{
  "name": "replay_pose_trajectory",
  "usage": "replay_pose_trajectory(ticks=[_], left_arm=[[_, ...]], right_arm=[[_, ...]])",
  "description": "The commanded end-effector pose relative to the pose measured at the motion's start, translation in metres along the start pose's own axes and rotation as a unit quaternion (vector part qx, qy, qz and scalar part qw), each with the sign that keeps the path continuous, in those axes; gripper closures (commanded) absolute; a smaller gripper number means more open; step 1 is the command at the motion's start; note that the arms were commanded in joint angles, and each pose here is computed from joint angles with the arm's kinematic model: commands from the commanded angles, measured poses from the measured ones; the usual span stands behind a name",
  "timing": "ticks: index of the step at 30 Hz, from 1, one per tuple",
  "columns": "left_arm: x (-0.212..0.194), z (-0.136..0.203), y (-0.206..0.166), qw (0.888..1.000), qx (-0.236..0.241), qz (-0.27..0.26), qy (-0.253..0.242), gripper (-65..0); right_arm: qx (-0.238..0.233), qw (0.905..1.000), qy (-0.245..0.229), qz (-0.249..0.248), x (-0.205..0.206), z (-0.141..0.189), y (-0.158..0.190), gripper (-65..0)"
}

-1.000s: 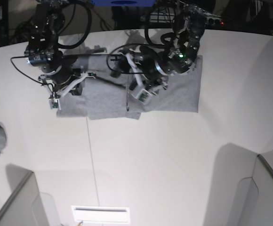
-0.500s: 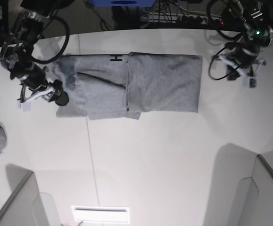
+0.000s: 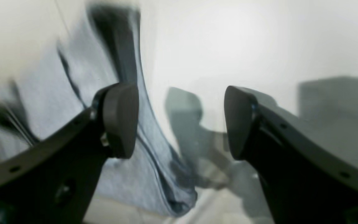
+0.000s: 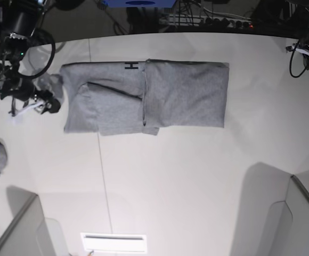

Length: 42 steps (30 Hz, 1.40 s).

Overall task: Fold the T-shirt properly
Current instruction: 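Raise the left gripper away and regrip the collar end with the right, then lift the collar end with the right gripper and fold it over the stack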

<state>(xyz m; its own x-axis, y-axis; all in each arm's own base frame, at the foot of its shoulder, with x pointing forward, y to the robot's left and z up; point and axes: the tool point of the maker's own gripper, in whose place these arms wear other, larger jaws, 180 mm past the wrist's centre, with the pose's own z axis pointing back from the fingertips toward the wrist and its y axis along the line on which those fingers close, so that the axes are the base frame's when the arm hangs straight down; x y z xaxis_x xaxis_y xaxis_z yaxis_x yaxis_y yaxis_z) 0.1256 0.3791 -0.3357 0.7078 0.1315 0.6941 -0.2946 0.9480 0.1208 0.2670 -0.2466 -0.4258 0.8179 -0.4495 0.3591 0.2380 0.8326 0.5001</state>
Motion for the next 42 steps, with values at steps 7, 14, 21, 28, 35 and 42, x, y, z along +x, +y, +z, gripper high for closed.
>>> replay_pose_trajectory(ticks=[7,14,21,28,35,42], left_arm=[[0.011,0.002,0.002,1.000,0.000,-0.008,-0.018,0.0],[0.011,0.001,0.001,1.000,-0.001,-0.009,-0.017,0.0],[0.011,0.001,0.000,1.000,-0.003,-0.009,-0.018,0.0],[0.011,0.000,-0.001,1.000,-0.005,-0.009,-0.017,0.0],[0.017,-0.021,-0.061,0.995,-0.088,-0.043,-0.014,0.0],[0.019,-0.045,-0.106,0.987,-0.121,-0.110,0.011,0.0]], right_arm=[[0.034,0.9974,0.048,0.041,-0.043,-0.024,0.029,-39.0],[0.062,0.9904,0.103,0.069,-0.095,-0.038,0.056,-39.0],[0.074,0.9854,0.126,0.087,-0.114,-0.044,0.069,-39.0],[0.069,0.9863,0.130,0.075,-0.106,-0.053,0.064,-26.4],[0.072,0.9869,0.118,0.083,-0.091,-0.054,0.069,0.0],[0.040,0.9868,0.110,0.112,-0.076,-0.051,0.057,0.0]])
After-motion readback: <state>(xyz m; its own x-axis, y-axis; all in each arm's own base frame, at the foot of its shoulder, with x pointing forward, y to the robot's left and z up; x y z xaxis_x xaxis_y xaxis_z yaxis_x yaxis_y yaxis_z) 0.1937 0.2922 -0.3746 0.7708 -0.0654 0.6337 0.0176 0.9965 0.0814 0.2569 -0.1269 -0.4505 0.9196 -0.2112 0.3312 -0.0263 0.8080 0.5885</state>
